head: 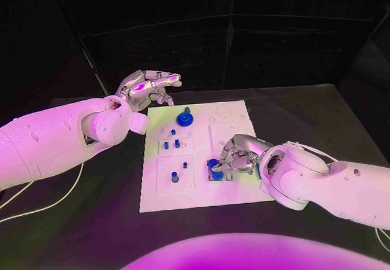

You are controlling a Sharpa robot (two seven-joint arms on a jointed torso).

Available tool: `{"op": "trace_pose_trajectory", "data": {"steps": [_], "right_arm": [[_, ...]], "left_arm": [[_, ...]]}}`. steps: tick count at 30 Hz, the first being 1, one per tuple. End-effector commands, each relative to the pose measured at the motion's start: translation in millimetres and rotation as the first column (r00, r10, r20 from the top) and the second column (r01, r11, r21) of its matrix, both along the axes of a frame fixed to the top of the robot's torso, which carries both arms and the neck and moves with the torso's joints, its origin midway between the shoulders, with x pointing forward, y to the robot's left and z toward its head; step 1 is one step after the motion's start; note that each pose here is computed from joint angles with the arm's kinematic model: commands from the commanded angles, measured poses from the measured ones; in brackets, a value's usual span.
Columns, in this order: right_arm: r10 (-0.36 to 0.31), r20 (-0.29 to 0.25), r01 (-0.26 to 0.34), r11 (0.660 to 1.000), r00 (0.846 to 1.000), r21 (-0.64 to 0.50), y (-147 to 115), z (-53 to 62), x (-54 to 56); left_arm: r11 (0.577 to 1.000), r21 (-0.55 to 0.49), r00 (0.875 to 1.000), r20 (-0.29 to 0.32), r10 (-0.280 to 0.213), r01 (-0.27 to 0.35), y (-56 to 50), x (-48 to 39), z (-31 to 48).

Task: Assemble the parts on the task board

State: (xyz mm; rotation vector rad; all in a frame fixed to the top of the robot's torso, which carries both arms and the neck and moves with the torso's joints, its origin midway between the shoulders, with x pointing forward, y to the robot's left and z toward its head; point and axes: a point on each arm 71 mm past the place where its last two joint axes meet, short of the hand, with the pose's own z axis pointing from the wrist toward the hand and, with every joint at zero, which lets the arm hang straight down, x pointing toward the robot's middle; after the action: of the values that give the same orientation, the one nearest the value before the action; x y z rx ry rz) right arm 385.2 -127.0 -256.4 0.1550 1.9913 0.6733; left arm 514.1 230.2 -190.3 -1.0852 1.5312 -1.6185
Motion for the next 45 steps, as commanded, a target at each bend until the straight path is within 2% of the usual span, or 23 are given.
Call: {"op": "trace_pose_trajectory", "data": {"steps": [1,11,20,29,45], "right_arm": [[0.022,-0.009,-0.022,1.0,1.0,0.017,1,-0.5,-1.7],[0.023,0.014,-0.024,0.996,1.0,0.09,0,4.9,-4.0],[0.055,-0.029,-0.054,0.998,0.998,0.041,-10,1.2,-6.5],[0.071,-0.041,-0.07,0.997,0.997,0.028,-10,0.4,-7.7],[0.047,-0.031,-0.046,0.999,0.998,0.026,-4,-3.8,0.1]], "left_arm": [[1.0,-0.007,1.0,0.004,-0.008,0.008,-0.4,-0.2,1.5],[1.0,-0.007,1.0,0.004,-0.008,0.008,0.1,-0.4,1.6],[1.0,-0.006,1.0,0.003,-0.008,0.008,0.4,-0.3,1.5],[1.0,-0.006,1.0,0.003,-0.008,0.008,0.2,-0.1,1.4],[1.0,-0.006,1.0,0.003,-0.009,0.009,-0.6,-0.1,1.4]]}}
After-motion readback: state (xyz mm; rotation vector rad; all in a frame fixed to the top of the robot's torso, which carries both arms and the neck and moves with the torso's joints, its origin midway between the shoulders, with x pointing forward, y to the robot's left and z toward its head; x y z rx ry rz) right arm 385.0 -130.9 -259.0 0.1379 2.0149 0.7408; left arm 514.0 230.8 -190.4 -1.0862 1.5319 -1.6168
